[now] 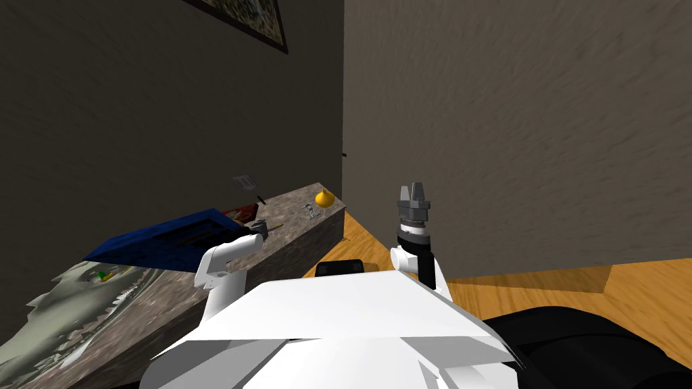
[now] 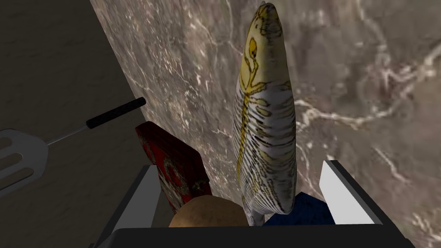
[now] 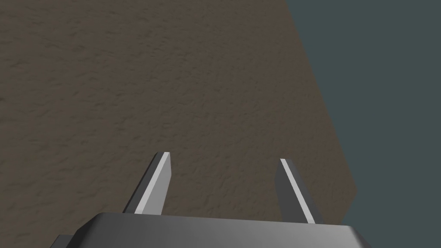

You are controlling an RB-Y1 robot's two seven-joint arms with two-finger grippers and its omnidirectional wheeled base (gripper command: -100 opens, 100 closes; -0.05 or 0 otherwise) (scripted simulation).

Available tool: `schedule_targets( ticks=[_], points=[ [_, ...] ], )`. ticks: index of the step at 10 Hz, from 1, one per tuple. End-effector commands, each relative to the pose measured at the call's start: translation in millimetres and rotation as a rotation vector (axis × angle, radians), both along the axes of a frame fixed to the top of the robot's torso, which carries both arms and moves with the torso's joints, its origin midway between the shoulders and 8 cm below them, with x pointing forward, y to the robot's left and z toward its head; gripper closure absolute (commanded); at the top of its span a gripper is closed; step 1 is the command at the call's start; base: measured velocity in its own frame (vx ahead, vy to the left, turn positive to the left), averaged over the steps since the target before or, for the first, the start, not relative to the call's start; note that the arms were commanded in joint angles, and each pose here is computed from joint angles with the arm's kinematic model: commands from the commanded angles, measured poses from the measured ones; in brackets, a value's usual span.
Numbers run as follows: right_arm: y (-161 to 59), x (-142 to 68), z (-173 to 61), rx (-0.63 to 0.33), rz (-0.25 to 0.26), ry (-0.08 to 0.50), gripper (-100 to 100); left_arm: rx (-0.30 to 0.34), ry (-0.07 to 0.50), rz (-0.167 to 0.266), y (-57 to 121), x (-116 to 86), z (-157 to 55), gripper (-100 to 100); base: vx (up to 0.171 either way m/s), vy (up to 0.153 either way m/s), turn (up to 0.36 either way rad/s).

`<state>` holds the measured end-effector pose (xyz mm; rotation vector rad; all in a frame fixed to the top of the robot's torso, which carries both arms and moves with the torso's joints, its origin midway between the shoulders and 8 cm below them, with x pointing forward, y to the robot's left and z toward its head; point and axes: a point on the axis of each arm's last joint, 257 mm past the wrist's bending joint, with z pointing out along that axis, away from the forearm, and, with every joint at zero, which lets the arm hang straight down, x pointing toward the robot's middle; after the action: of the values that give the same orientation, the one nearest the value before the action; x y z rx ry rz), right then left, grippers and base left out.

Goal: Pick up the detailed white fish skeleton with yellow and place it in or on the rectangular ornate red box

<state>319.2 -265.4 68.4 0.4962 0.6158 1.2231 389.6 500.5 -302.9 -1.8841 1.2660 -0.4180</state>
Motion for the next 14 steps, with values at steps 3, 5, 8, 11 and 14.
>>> schedule_targets(
  ticks=[3, 5, 8, 11, 14],
  points=[
    [0, 0, 0, 0.000, 0.000, 0.000, 0, 0.000, -0.002, 0.035, 22.5, 7, -3, -100, -0.062, -0.022, -0.111],
    [0, 0, 0, 0.000, 0.000, 0.000, 0, -0.002, -0.005, 0.064, 40.3, 12, -4, -100, -0.054, -0.018, -0.104],
    [0, 0, 0, 0.000, 0.000, 0.000, 0, -0.002, -0.007, 0.071, 45.2, 13, -5, 100, -0.033, -0.012, -0.051],
    [0, 0, 0, 0.000, 0.000, 0.000, 0, -0.002, -0.008, 0.070, 45.1, 14, -4, 100, 0.000, 0.000, 0.000],
    [0, 0, 0, 0.000, 0.000, 0.000, 0, -0.002, -0.001, 0.050, 31.5, 9, -4, 100, 0.014, 0.005, 0.063]
  ],
)
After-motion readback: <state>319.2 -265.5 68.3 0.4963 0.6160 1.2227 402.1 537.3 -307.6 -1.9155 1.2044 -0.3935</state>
